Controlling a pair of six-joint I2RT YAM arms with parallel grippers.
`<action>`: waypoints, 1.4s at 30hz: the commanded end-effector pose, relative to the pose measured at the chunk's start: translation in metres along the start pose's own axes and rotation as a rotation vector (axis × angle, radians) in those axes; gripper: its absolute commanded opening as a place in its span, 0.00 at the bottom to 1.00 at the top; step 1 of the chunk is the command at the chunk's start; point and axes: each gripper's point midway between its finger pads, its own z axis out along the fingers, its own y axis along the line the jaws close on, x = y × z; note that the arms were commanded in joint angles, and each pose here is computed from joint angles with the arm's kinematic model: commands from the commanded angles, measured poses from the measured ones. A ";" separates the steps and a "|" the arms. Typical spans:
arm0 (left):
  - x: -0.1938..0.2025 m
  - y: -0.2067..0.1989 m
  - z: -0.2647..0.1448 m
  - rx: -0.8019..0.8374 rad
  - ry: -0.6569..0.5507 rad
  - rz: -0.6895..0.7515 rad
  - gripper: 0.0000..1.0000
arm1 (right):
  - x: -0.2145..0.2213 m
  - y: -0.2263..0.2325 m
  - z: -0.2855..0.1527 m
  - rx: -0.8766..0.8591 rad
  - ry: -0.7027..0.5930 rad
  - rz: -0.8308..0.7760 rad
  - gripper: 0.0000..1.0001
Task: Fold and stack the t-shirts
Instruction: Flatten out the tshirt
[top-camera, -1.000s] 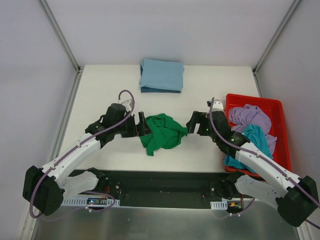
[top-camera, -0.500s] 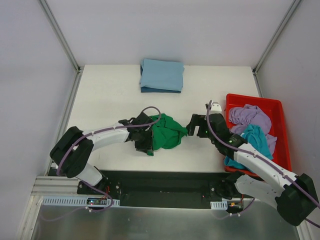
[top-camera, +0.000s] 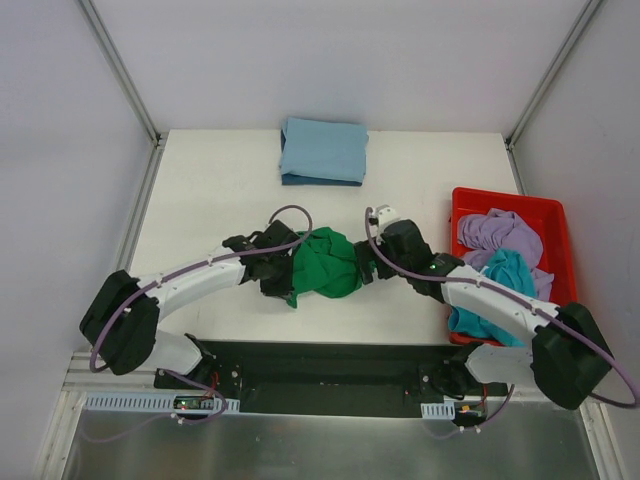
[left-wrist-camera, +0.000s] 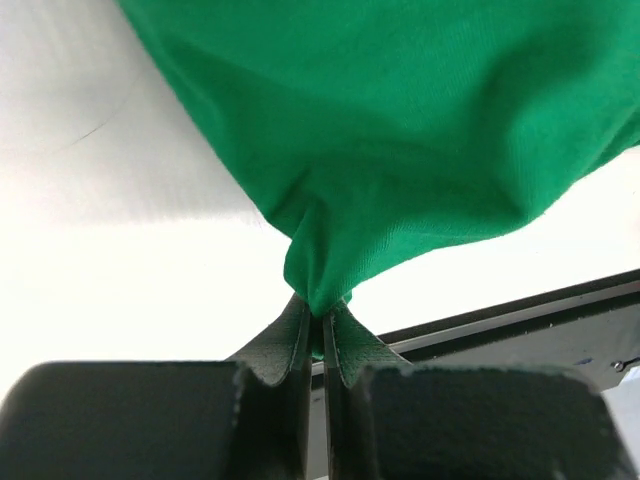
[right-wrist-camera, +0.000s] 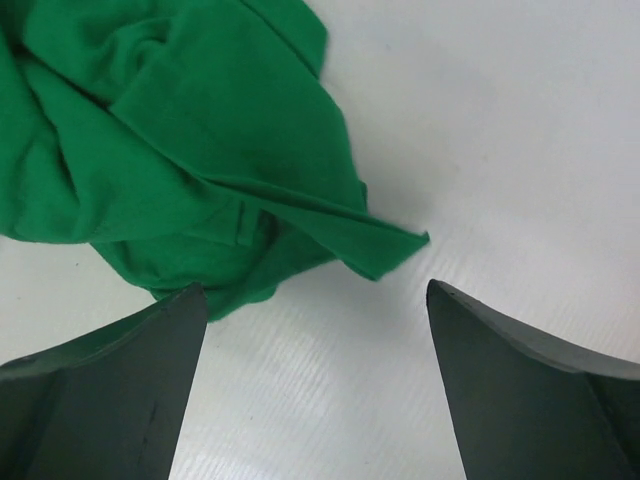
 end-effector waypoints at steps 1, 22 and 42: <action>-0.012 0.016 -0.033 -0.091 -0.074 0.015 0.00 | -0.038 0.026 0.005 -0.089 -0.032 -0.296 0.91; -0.048 0.094 -0.082 -0.412 -0.306 -0.121 0.00 | -0.052 -0.004 0.067 0.248 0.099 -0.414 0.33; -0.170 0.062 -0.275 -0.225 -0.924 -0.306 0.00 | -0.180 -0.053 -0.106 0.367 -0.401 -0.061 0.01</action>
